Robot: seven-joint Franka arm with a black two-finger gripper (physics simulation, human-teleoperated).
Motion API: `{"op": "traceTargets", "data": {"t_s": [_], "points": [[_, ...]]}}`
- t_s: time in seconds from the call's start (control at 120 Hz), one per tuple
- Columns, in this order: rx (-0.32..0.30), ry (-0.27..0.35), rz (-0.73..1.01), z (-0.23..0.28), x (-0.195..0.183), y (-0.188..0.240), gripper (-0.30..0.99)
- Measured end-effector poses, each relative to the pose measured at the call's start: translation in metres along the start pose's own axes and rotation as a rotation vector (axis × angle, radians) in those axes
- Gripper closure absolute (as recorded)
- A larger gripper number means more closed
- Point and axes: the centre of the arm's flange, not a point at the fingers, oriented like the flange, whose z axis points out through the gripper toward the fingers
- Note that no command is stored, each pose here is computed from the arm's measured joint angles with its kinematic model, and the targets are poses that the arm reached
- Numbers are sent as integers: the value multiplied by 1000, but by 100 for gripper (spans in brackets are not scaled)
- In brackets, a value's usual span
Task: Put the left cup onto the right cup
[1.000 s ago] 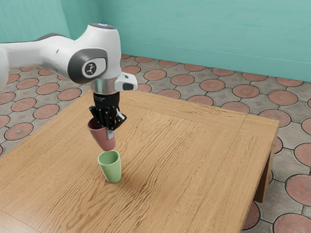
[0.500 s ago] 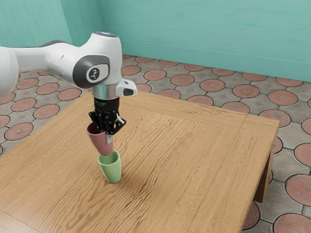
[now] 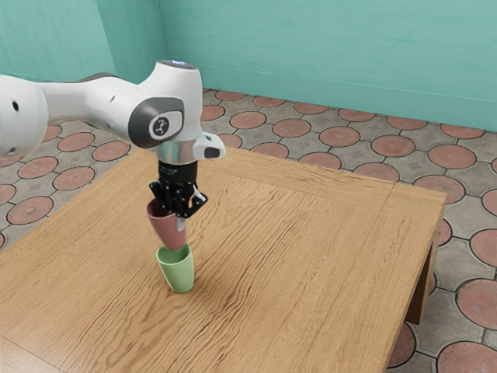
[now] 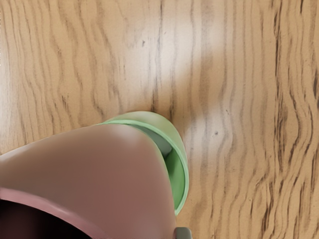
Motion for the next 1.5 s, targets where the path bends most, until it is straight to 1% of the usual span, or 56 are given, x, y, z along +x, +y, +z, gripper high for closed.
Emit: {"op": "traceTargets", "data": {"t_s": [0.492, 0.708, 0.992, 1.208, 1.242, 1.4, 1.5], "points": [[-2, -7, -8, 5, 2, 1, 78], [-13, -18, -16, 9, 1, 2, 78], [-10, -47, -20, 24, 6, 3, 78], [-8, -57, -22, 29, 7, 4, 78], [-9, -57, -22, 29, 7, 4, 74], [-14, -61, -18, 31, 7, 7, 39], [-15, -61, -18, 30, 7, 7, 25]]}}
